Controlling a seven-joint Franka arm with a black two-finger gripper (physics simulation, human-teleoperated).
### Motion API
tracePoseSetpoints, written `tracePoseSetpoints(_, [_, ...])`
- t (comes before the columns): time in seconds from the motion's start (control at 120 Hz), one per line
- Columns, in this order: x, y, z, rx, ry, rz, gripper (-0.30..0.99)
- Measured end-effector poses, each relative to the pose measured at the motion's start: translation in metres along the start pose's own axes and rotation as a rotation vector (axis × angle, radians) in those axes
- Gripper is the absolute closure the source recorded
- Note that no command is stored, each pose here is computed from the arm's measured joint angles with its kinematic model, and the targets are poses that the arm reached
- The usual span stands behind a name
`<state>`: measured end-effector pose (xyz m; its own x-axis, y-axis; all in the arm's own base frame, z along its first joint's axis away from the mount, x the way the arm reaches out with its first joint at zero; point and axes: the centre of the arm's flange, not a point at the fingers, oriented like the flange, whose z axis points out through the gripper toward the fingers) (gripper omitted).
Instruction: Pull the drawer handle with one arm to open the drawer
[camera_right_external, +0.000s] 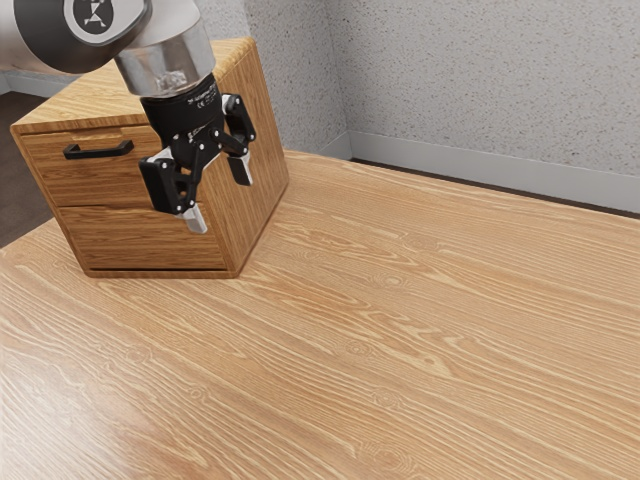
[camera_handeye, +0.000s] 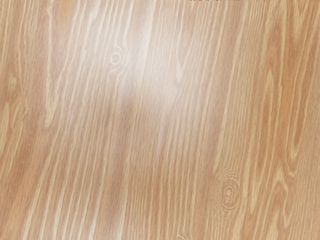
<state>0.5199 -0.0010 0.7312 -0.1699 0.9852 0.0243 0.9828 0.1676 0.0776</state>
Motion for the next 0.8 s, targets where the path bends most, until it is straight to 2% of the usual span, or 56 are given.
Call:
tracePoseSetpoints(0.15, [-0.001, 0.000, 0.000, 0.001, 0.001, -0.011, 0.02])
tracePoseSetpoints(0.217, [0.012, 0.001, -0.003, -0.004, -0.023, -0.036, 0.02])
tracePoseSetpoints(0.3, [0.032, -0.013, -0.059, -0.114, -0.007, -0.110, 0.02])
tracePoseSetpoints(0.375, [0.051, -0.022, -0.079, -0.151, 0.006, -0.190, 0.02])
tracePoseSetpoints(0.575, [0.181, -0.031, -0.084, -0.192, 0.123, -0.620, 0.03])
tracePoseSetpoints(0.692, [0.201, -0.028, -0.057, -0.239, 0.279, -0.817, 0.03])
tracePoseSetpoints(0.75, [0.210, -0.021, -0.034, -0.261, 0.298, -0.858, 0.03])
tracePoseSetpoints(0.8, [0.222, -0.017, -0.021, -0.291, 0.289, -0.870, 0.03])
